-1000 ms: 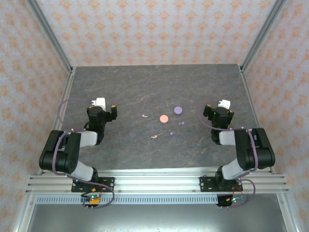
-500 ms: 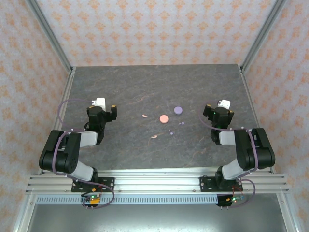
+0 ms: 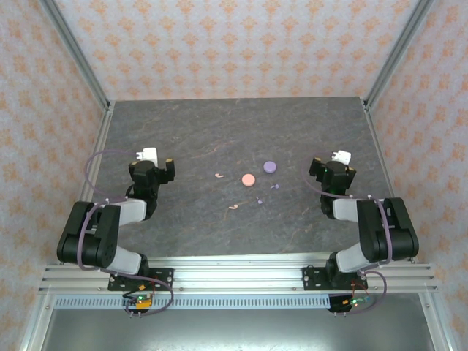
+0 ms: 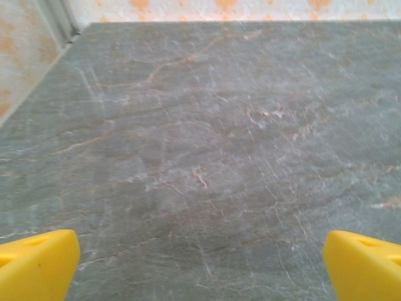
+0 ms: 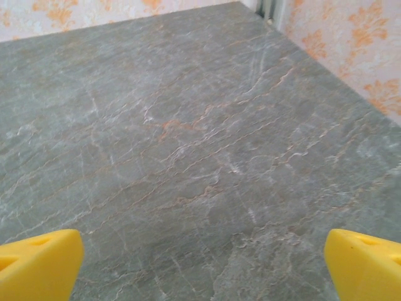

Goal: Insert the wireless bluetooth earbuds into the charging case

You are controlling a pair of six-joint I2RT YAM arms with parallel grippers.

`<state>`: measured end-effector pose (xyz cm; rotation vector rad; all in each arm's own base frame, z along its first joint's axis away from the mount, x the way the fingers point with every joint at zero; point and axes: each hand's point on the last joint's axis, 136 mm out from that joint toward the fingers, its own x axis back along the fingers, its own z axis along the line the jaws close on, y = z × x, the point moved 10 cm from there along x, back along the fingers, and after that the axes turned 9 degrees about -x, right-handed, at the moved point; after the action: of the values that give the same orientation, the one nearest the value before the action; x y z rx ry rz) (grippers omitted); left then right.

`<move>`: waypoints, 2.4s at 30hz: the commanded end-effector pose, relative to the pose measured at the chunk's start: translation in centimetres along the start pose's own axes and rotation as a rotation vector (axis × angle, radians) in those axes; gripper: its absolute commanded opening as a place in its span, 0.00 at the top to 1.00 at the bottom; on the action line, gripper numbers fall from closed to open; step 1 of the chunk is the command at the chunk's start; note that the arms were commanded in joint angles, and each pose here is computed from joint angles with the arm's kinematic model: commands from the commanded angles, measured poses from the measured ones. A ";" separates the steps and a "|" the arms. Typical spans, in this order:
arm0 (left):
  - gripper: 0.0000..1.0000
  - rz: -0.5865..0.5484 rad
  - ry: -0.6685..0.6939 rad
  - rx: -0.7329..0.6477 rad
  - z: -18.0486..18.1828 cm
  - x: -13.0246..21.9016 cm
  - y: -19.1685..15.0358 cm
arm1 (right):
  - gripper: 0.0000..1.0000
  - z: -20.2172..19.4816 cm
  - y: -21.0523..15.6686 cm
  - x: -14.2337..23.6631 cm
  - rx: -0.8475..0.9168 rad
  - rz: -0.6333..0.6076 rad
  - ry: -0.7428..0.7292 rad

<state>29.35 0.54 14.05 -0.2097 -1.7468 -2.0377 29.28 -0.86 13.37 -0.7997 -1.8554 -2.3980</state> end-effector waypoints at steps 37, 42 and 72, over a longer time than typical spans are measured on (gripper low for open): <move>0.49 0.613 -0.659 0.006 -15.6 2.6 9.7 | 0.26 11.1 0.6 7.2 -0.141 0.815 0.426; 0.55 0.664 -0.673 -0.020 -18.6 1.7 9.2 | 0.48 14.3 -0.6 6.9 -0.098 0.889 0.454; 0.82 0.861 -0.669 -0.012 -24.5 -1.4 2.8 | 0.92 19.4 -6.8 1.6 -0.096 1.074 0.348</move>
<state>35.95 -22.57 11.46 -1.4816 -1.5226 -1.4040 32.74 18.56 11.02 -0.9557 -0.8284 -1.7371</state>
